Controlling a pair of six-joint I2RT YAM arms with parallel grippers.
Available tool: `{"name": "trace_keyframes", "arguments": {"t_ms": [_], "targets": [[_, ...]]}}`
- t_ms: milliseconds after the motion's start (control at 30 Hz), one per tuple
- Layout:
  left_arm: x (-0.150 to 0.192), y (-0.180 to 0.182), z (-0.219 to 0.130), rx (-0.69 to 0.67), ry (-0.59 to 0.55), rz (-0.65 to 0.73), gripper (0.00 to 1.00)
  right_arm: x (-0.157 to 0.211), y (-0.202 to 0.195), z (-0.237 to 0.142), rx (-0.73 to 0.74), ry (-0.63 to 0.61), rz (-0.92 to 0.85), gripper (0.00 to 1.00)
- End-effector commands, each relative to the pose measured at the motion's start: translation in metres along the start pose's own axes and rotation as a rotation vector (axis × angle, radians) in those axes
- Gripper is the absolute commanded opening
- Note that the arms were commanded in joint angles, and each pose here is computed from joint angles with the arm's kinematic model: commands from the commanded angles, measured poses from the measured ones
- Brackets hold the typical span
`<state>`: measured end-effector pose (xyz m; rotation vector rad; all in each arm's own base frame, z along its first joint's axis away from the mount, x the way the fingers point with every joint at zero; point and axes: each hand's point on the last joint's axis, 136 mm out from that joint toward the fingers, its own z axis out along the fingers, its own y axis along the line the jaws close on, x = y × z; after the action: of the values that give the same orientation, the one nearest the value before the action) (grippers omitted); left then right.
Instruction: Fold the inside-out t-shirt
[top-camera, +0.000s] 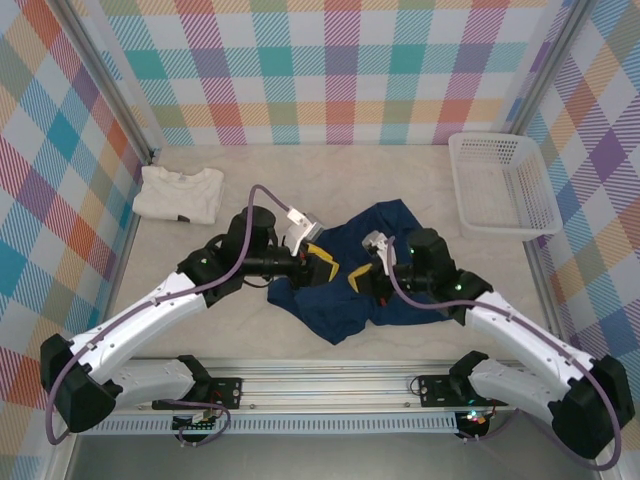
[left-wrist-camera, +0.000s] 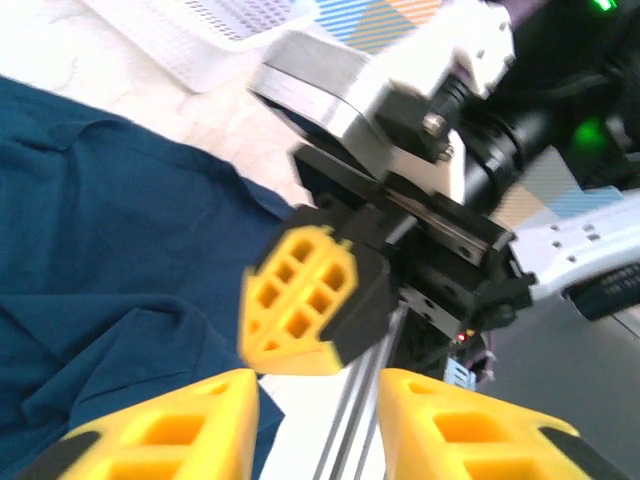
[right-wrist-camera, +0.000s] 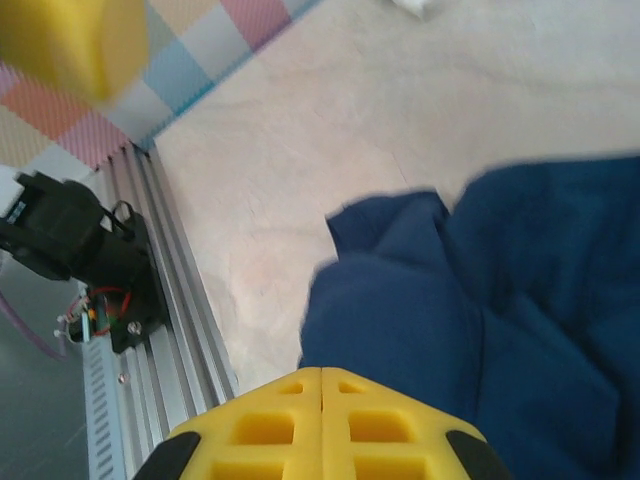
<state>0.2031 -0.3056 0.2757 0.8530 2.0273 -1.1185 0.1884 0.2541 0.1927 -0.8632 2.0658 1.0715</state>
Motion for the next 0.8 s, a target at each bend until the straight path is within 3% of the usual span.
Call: {"name": "trace_keyframes", "arguments": {"t_ms": [0,33,133,233,367,500,633,767], "targets": [[-0.003,0.045,-0.008,-0.206,-0.079,-0.074,0.43,0.033,-0.022,-0.005,0.128,0.055,0.179,0.00],[0.003,0.068,-0.012,-0.300,-0.087,-0.128,0.44,0.035,-0.027,-0.004,0.160,0.051,0.194,0.02],[0.033,0.139,-0.037,-0.593,-0.086,-0.356,0.51,0.022,-0.043,0.001,0.263,0.043,0.167,0.26],[0.071,0.185,-0.059,-0.734,-0.062,-0.565,0.55,0.006,-0.069,0.012,0.425,0.094,0.127,0.43],[0.106,0.211,-0.049,-0.772,0.059,-0.652,0.61,-0.006,-0.121,0.014,0.629,0.140,0.142,0.54],[0.134,0.224,-0.013,-0.715,0.210,-0.711,0.64,-0.024,-0.190,0.017,0.652,0.101,0.298,0.67],[0.156,0.227,0.008,-0.670,0.318,-0.721,0.64,-0.019,-0.242,0.052,0.718,0.275,0.312,0.71],[0.165,0.223,0.021,-0.632,0.337,-0.736,0.60,-0.011,-0.262,0.082,0.698,0.337,0.342,0.73]]}}
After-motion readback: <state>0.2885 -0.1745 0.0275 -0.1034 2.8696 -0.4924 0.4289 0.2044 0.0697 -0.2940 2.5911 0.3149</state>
